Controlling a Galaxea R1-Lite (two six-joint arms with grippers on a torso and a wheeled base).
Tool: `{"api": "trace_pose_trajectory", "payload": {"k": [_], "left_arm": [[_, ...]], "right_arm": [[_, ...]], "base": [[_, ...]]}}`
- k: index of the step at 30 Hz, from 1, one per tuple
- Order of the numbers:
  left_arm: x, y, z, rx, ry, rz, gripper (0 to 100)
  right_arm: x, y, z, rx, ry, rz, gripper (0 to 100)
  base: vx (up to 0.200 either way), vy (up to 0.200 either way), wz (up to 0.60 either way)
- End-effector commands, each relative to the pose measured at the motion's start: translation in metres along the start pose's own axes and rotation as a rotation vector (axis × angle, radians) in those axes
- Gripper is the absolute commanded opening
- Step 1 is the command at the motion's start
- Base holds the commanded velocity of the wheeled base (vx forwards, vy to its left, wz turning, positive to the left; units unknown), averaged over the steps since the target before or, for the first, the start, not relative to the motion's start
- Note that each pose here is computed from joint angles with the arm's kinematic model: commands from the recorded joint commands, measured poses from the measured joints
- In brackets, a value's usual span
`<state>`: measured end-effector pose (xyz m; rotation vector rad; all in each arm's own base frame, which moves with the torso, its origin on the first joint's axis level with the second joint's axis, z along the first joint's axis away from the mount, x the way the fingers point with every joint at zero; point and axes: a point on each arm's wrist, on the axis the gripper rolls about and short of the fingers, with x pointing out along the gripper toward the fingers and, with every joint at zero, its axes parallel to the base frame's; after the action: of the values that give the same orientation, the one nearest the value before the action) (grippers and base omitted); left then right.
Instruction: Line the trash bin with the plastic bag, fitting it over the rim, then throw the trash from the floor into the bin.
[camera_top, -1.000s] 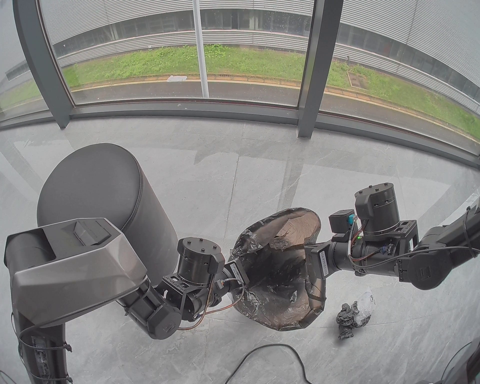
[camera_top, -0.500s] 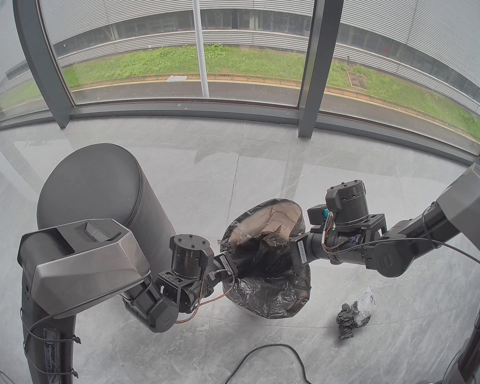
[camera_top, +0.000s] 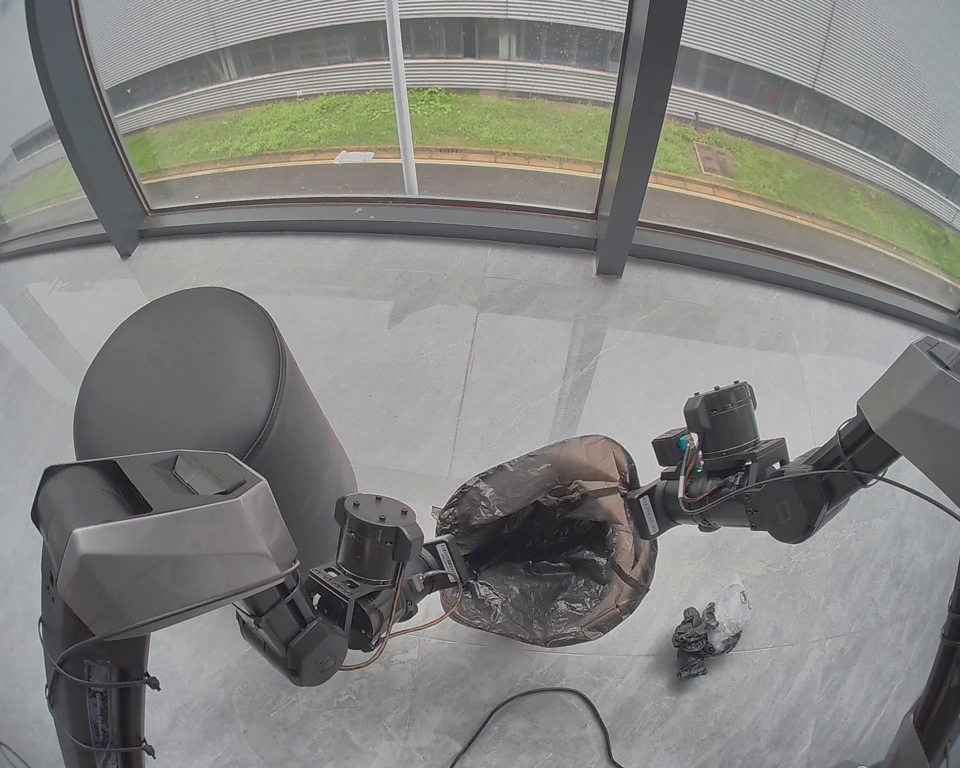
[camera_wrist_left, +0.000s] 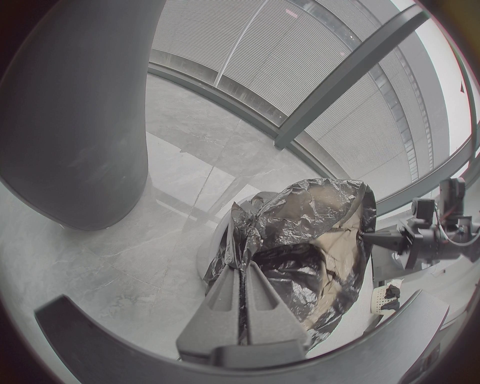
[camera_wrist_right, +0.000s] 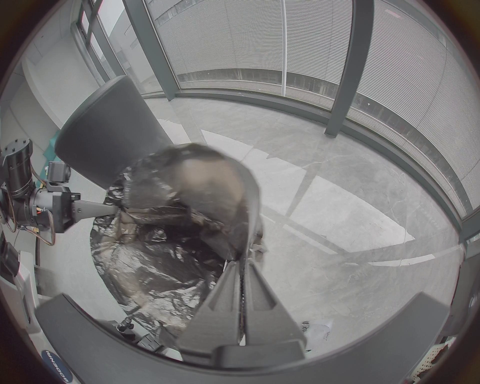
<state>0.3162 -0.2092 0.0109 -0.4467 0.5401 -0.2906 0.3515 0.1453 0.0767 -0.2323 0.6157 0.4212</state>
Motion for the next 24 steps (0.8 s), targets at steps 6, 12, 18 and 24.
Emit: {"api": "trace_pose_trajectory", "payload": {"k": [6,12,18,24], "left_arm": [[-0.009,0.013,-0.011,0.026,0.049,0.043,0],[0.006,0.021,-0.003,0.067,-0.007,0.034,0],[0.013,0.013,0.000,0.073,-0.049,-0.012,0],[0.012,0.015,-0.003,0.087,-0.040,-0.006,0]], "right_arm": [[0.023,-0.004,-0.012,-0.022,-0.003,0.073,0],[0.051,0.014,-0.003,-0.098,-0.063,0.140,0],[0.054,0.018,-0.005,-0.104,-0.060,0.147,0],[0.052,0.001,-0.005,-0.082,-0.062,0.109,0]], "base": [[0.000,0.000,0.00],[0.000,0.000,0.00],[0.000,0.000,0.00],[0.000,0.000,0.00]]}}
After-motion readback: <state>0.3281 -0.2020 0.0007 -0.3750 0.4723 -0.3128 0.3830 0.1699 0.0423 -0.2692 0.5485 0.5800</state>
